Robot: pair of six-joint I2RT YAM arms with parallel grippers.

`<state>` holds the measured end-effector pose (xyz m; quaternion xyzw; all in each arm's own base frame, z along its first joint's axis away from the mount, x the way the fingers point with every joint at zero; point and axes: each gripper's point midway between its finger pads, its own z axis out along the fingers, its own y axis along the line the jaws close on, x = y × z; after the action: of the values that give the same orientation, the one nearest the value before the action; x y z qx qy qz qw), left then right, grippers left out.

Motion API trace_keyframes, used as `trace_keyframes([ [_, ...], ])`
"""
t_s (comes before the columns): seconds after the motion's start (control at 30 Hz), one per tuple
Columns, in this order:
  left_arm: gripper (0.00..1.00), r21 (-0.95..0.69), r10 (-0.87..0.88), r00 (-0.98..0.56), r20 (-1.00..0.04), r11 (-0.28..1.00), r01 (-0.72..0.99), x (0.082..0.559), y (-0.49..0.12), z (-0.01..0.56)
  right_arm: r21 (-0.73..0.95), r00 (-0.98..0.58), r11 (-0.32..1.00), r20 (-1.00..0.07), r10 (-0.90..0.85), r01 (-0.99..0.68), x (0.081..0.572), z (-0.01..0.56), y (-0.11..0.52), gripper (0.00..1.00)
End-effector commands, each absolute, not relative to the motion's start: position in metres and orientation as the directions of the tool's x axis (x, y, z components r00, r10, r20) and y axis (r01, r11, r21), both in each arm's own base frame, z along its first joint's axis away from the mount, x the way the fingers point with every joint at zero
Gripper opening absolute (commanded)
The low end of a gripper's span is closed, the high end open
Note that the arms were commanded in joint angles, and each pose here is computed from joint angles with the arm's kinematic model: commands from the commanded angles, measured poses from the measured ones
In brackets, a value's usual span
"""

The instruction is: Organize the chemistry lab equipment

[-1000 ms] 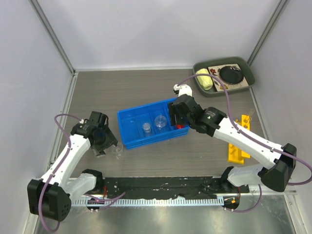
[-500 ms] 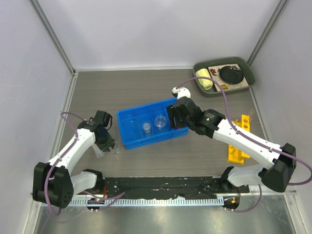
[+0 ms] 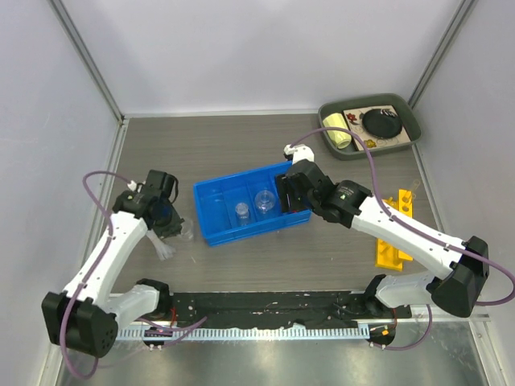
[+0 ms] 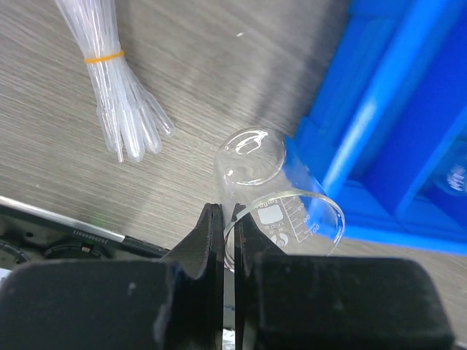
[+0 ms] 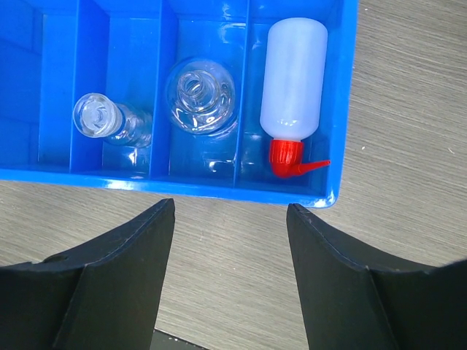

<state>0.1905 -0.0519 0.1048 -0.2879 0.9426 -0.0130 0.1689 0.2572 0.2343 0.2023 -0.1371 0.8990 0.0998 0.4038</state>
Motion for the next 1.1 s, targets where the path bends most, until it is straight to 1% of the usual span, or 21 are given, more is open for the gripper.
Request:
trace_keyframes([
  [0.0,0.00,-0.127,-0.467,-0.780,-0.417,0.880,-0.459,0.192,-0.042,0.168,0.103,-0.591,0.939,-0.798,-0.119,-0.329,0.262,0.234,0.237,0.68],
  [0.03,0.00,-0.121,-0.450,-0.793,-0.410,0.889,-0.442,0.189,-0.043,0.175,0.101,-0.592,0.938,-0.796,-0.124,-0.332,0.262,0.234,0.237,0.68],
  [0.07,0.00,-0.148,-0.439,-0.784,-0.438,0.896,-0.419,0.197,-0.046,0.193,0.099,-0.593,0.938,-0.796,-0.125,-0.331,0.263,0.235,0.237,0.68],
  [0.13,0.00,-0.137,-0.386,-0.808,-0.445,0.921,-0.364,0.208,-0.050,0.202,0.101,-0.591,0.937,-0.797,-0.124,-0.334,0.263,0.239,0.239,0.68],
  [0.17,0.00,-0.156,-0.371,-0.802,-0.468,0.928,-0.338,0.219,-0.055,0.216,0.104,-0.591,0.935,-0.797,-0.125,-0.338,0.263,0.241,0.240,0.68],
  [0.23,0.00,-0.162,-0.308,-0.831,-0.463,0.951,-0.262,0.241,-0.068,0.219,0.108,-0.589,0.934,-0.799,-0.123,-0.341,0.263,0.244,0.241,0.68],
  [0.3,0.00,-0.177,-0.265,-0.823,-0.503,0.963,-0.202,0.264,-0.078,0.234,0.106,-0.594,0.935,-0.795,-0.125,-0.339,0.262,0.243,0.239,0.68],
  [0.4,0.00,-0.144,-0.173,-0.842,-0.511,0.983,-0.115,0.302,-0.098,0.232,0.106,-0.597,0.936,-0.792,-0.125,-0.337,0.258,0.242,0.236,0.68],
  [0.43,0.00,-0.122,-0.120,-0.854,-0.506,0.990,-0.067,0.316,-0.112,0.229,0.109,-0.598,0.937,-0.792,-0.120,-0.332,0.258,0.243,0.234,0.68],
  [0.53,0.00,-0.104,-0.044,-0.850,-0.524,0.994,0.013,0.341,-0.137,0.228,0.111,-0.597,0.939,-0.794,-0.113,-0.326,0.256,0.243,0.232,0.68],
  [0.57,0.00,-0.102,-0.013,-0.871,-0.491,0.994,0.042,0.349,-0.148,0.212,0.114,-0.598,0.939,-0.794,-0.110,-0.324,0.256,0.244,0.231,0.68],
  [0.63,0.00,-0.115,0.000,-0.869,-0.495,0.991,0.066,0.362,-0.164,0.205,0.110,-0.598,0.940,-0.793,-0.113,-0.323,0.254,0.243,0.229,0.68],
  [0.67,0.00,-0.112,-0.001,-0.885,-0.465,0.992,0.058,0.366,-0.170,0.189,0.110,-0.598,0.941,-0.794,-0.110,-0.319,0.254,0.243,0.228,0.68],
  [0.8,0.00,-0.110,-0.049,-0.909,-0.415,0.994,-0.003,0.374,-0.182,0.162,0.098,-0.596,0.946,-0.795,-0.112,-0.309,0.252,0.241,0.221,0.68],
  [1.07,0.00,-0.115,-0.135,-0.906,-0.402,0.989,-0.096,0.375,-0.189,0.137,0.084,-0.599,0.950,-0.792,-0.121,-0.302,0.248,0.235,0.213,0.68],
])
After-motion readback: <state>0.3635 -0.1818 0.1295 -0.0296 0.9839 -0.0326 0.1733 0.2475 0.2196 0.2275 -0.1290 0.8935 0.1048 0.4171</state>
